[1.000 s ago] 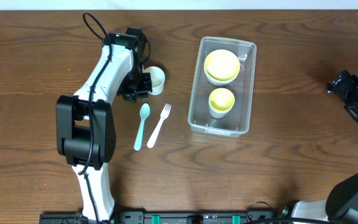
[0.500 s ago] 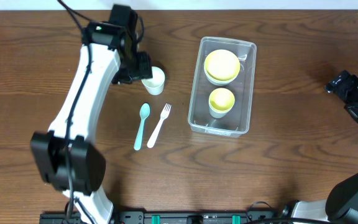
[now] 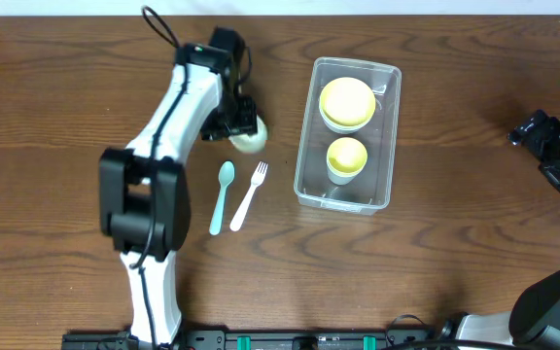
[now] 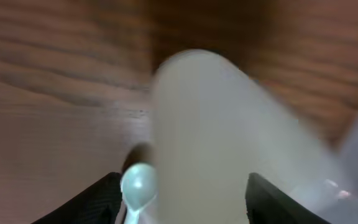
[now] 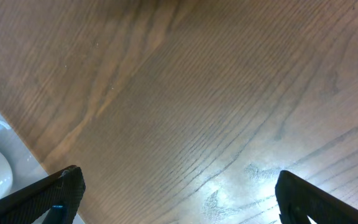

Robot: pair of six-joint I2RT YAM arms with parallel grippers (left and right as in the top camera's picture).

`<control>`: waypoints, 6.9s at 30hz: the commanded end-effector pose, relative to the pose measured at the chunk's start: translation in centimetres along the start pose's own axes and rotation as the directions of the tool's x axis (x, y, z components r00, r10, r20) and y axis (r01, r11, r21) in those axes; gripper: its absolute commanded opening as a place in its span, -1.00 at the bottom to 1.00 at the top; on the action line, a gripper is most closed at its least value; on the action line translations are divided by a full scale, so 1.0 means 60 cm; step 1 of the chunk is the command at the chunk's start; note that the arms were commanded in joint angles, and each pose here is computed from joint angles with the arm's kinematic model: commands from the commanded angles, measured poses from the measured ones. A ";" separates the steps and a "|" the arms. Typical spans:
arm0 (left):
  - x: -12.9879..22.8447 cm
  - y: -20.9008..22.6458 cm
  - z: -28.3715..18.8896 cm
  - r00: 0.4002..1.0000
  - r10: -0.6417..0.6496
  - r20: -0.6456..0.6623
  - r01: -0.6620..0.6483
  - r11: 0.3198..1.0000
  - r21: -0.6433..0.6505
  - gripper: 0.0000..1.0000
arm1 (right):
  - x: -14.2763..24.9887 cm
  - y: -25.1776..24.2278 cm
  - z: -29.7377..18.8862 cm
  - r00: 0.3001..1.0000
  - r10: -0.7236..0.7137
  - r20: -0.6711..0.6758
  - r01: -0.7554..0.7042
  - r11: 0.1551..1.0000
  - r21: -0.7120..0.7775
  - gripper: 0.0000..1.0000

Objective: Pack container

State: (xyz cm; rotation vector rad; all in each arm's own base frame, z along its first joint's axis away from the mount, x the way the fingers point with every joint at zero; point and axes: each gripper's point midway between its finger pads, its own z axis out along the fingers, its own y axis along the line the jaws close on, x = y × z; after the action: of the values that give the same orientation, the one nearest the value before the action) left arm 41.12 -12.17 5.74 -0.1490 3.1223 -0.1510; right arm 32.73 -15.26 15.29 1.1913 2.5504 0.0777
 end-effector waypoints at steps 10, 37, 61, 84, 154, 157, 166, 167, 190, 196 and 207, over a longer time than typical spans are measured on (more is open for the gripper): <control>0.000 0.004 0.004 1.000 -0.011 -0.005 0.011 1.000 -0.008 0.03 | 0.001 -0.003 0.003 1.000 0.017 -0.004 -0.017 1.000 0.006 0.98; 0.153 -0.256 -0.300 0.792 0.497 0.356 -0.523 0.852 -0.026 -0.88 | 0.001 -0.003 0.003 1.000 0.017 -0.004 -0.017 1.000 0.006 0.99; 0.138 -0.260 -0.233 0.817 0.527 0.234 -0.516 0.849 -0.111 0.42 | 0.001 -0.003 0.003 1.000 0.017 -0.004 -0.017 1.000 0.007 0.99; 0.160 0.102 -0.042 0.992 0.065 -0.105 -0.087 0.973 -0.212 0.54 | 0.001 -0.003 0.003 1.000 0.017 -0.004 -0.017 1.000 0.006 0.99; 0.143 -0.286 -0.077 0.904 0.349 0.246 -0.387 0.913 0.126 -0.48 | 0.001 -0.003 0.003 1.000 0.017 -0.004 -0.017 1.000 0.007 0.98; 0.127 -0.279 -0.107 0.906 0.324 0.273 -0.370 0.919 0.135 -0.23 | 0.001 -0.003 0.003 1.000 0.017 -0.004 -0.017 1.000 0.006 0.98; 0.114 -0.189 -0.245 0.920 0.232 0.316 -0.270 0.959 0.084 0.02 | 0.001 -0.003 0.003 1.000 0.017 -0.004 -0.017 1.000 0.007 0.98; 0.115 -0.161 -0.254 0.923 0.219 0.316 -0.243 0.969 0.038 0.04 | 0.001 -0.003 0.003 1.000 0.017 -0.004 -0.017 1.000 0.007 0.98; 0.233 0.028 0.065 0.952 0.299 -0.063 -0.304 0.950 -0.077 0.12 | 0.001 -0.003 0.003 1.000 0.017 -0.004 -0.017 1.000 0.007 0.98; 0.239 0.033 0.087 0.950 0.309 -0.053 -0.312 0.947 -0.072 0.11 | 0.001 -0.003 0.003 1.000 0.017 -0.004 -0.017 1.000 0.006 0.98; 0.223 0.024 0.104 0.944 0.329 -0.024 -0.330 0.942 -0.061 0.01 | 0.001 -0.003 0.003 1.000 0.017 -0.004 -0.017 1.000 0.007 0.98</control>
State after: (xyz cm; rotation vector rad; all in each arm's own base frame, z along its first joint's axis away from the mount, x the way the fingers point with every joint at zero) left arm 28.14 -12.79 0.07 0.3477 3.0841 -0.0525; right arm 32.72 -15.26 15.26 1.1921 2.5509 0.0778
